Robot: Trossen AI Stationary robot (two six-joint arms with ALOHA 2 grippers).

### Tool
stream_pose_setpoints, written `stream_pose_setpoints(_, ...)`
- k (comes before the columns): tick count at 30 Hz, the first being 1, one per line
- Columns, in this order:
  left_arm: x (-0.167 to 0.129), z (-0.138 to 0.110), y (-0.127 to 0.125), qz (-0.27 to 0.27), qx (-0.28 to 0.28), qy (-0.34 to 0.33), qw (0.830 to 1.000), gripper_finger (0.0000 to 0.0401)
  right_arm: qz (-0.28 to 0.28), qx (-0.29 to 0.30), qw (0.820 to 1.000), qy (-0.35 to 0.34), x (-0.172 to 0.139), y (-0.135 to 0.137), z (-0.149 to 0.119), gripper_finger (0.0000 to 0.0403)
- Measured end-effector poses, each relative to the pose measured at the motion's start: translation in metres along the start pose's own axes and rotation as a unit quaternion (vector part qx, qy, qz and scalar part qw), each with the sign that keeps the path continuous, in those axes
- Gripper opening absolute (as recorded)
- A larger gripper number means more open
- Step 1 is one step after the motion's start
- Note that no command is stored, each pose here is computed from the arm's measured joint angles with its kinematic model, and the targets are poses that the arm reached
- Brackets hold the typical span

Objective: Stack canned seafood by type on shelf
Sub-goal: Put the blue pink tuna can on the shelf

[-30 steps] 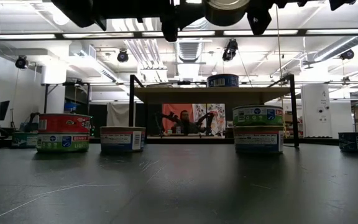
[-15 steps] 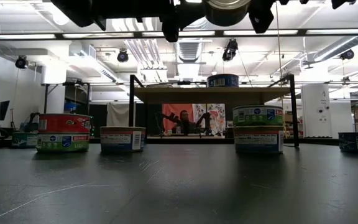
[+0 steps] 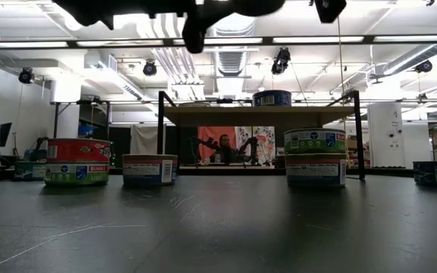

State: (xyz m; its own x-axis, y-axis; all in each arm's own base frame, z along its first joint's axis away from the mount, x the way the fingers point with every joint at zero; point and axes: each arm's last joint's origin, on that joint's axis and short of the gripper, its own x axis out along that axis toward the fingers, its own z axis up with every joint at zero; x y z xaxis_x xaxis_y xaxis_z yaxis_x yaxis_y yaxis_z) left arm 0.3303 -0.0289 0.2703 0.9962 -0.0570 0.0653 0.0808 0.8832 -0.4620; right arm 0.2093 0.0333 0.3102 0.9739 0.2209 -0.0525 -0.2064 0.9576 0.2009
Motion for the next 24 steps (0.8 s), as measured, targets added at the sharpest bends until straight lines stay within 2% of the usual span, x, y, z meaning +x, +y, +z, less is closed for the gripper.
stream_pose_setpoints(3, -0.008, 0.002, 0.001, -0.003, -0.091, 0.031, 0.995, 0.0178, 0.028, -0.059, 0.998, 0.006, 0.005, 0.012, -0.001, 0.0244)
stream_pose_setpoints(6, -0.014, 0.004, 0.000, 0.013, -0.149, 0.054, 0.987, 0.0178, 0.055, -0.143, 0.988, -0.001, 0.010, 0.028, 0.005, 0.0235)
stream_pose_setpoints(8, -0.016, 0.005, 0.000, 0.017, -0.182, 0.058, 0.982, 0.0178, 0.053, -0.219, 0.974, -0.008, 0.014, 0.040, 0.008, 0.0230)
stream_pose_setpoints(10, -0.017, 0.007, -0.001, 0.011, -0.223, 0.058, 0.973, 0.0178, 0.035, -0.302, 0.953, -0.007, 0.019, 0.052, 0.008, 0.0227)
stream_pose_setpoints(12, -0.018, 0.010, -0.001, 0.000, -0.256, 0.060, 0.965, 0.0178, 0.004, -0.390, 0.921, 0.002, 0.025, 0.063, 0.007, 0.0224)
stream_pose_setpoints(16, -0.019, 0.014, 0.000, -0.006, -0.291, 0.059, 0.955, 0.0178, -0.091, -0.532, 0.840, 0.050, 0.040, 0.081, 0.002, 0.0228)
stream_pose_setpoints(19, -0.019, 0.016, 0.004, -0.003, -0.311, 0.056, 0.949, 0.0178, -0.157, -0.593, 0.783, 0.100, 0.055, 0.093, -0.002, 0.0240)
stream_pose_setpoints(24, -0.019, 0.021, 0.013, -0.002, -0.333, 0.056, 0.941, 0.0178, -0.227, -0.667, 0.685, 0.184, 0.086, 0.109, -0.014, 0.0272)
